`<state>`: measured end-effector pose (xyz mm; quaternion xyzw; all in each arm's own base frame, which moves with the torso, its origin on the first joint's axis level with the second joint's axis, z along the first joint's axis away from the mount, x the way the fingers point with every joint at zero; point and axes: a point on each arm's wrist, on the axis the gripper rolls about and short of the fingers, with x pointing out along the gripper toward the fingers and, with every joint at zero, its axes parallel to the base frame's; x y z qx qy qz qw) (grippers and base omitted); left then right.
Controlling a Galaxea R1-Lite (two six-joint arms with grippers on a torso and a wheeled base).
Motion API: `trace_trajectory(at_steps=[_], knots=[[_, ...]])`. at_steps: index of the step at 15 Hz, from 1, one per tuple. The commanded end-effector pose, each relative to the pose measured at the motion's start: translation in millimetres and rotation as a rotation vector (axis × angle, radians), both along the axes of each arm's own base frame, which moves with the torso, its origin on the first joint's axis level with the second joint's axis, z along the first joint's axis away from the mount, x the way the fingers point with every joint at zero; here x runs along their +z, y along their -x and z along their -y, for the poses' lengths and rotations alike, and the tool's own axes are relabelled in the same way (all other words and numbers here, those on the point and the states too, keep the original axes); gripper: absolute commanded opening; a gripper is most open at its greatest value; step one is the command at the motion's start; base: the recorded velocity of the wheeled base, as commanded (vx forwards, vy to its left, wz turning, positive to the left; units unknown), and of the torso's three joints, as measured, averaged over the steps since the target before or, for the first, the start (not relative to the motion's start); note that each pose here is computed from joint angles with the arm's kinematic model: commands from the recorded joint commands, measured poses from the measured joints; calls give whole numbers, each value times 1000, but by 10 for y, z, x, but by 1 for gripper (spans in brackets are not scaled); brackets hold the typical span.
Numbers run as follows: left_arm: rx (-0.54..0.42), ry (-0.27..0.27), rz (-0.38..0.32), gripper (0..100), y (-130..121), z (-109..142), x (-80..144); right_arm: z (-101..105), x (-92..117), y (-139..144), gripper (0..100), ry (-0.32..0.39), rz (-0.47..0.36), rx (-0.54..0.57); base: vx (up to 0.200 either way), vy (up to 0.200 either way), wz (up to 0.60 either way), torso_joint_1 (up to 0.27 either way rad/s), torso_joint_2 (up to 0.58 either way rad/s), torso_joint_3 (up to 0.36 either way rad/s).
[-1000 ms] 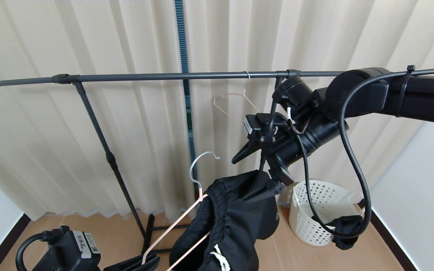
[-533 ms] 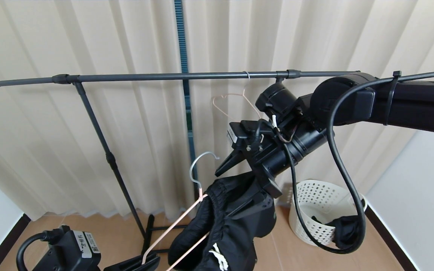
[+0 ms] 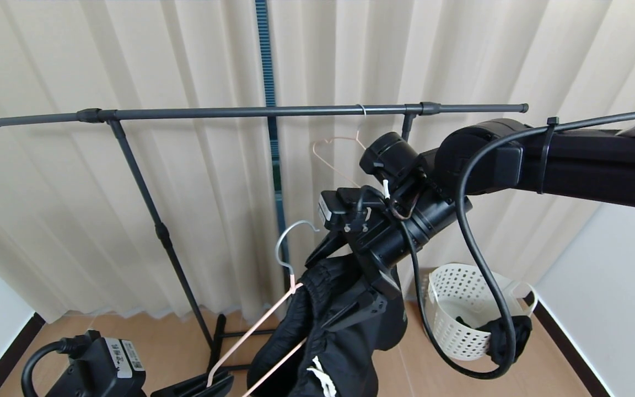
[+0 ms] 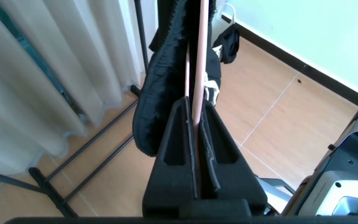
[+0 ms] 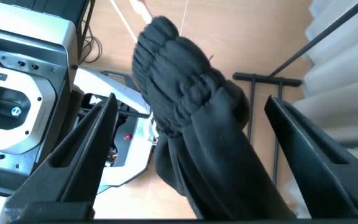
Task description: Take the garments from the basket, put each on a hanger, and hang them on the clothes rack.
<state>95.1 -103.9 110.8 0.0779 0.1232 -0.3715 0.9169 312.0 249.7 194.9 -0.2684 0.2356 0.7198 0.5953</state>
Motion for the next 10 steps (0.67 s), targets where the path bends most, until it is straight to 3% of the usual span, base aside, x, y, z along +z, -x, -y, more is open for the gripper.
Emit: trace_trajectory(at_steps=[1,10], knots=[[0,1,1,0,0,0,2,-12,-27,-7,0,5,-9,-2,0,0,0,0,0,0],[4,5,2,0,-1,-5,6,42,52,54,0,5,-5,-4,0,0,0,0,0,0]])
